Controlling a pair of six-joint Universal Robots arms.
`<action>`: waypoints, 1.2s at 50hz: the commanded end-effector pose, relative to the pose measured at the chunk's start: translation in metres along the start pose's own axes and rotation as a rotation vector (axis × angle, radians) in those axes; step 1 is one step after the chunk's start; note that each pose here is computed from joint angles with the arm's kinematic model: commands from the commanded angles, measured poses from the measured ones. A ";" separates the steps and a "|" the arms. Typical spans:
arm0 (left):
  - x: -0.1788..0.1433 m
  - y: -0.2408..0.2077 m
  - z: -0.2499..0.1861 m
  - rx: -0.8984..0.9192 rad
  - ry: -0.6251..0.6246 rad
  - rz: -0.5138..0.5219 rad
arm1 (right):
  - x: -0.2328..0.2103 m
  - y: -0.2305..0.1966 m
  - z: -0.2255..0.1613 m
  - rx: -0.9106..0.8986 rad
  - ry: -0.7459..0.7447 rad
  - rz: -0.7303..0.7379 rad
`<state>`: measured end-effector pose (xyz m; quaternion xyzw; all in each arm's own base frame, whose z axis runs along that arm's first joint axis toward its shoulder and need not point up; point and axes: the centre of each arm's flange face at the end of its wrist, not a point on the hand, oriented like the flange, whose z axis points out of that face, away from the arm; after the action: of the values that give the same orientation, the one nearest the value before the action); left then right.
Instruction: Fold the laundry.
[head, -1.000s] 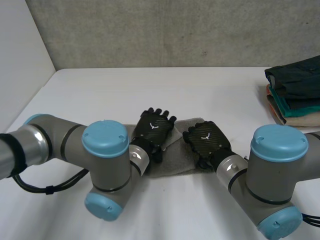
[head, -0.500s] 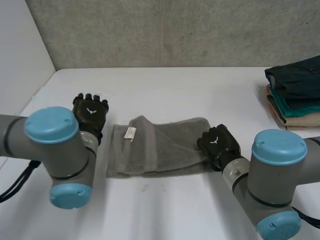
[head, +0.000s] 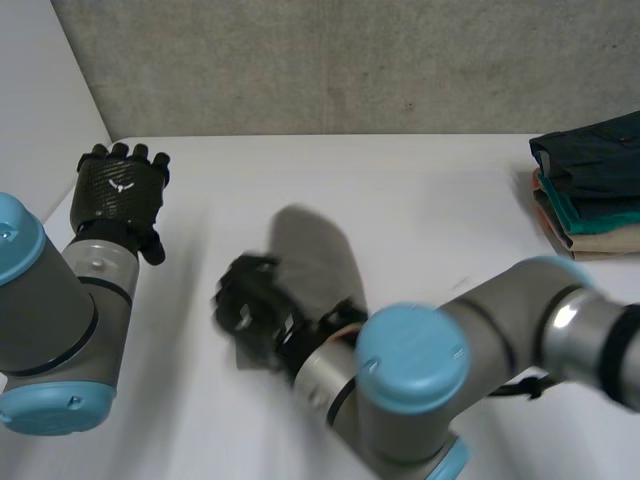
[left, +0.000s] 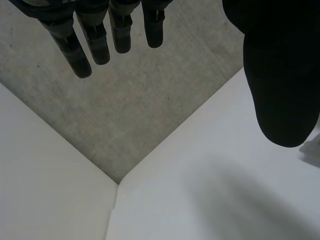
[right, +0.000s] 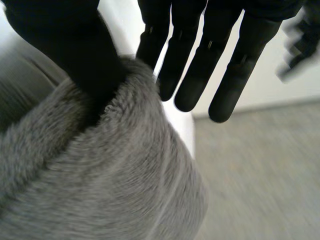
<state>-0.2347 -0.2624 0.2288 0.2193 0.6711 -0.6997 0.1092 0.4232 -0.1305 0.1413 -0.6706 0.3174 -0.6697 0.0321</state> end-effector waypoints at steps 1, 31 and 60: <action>0.001 0.005 -0.002 -0.016 0.008 -0.052 | -0.013 0.005 -0.002 -0.055 -0.010 0.025; 0.127 0.027 -0.020 -0.190 0.363 -0.176 | 0.087 0.114 -0.017 -0.420 0.184 1.143; 0.064 -0.053 -0.006 0.064 0.366 -0.151 | 0.083 0.059 -0.027 -0.364 0.210 0.718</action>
<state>-0.3059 -0.2349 0.1885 0.2754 0.7360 -0.6182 0.0164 0.3596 -0.2470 0.1825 -0.4219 0.6904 -0.5787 0.1022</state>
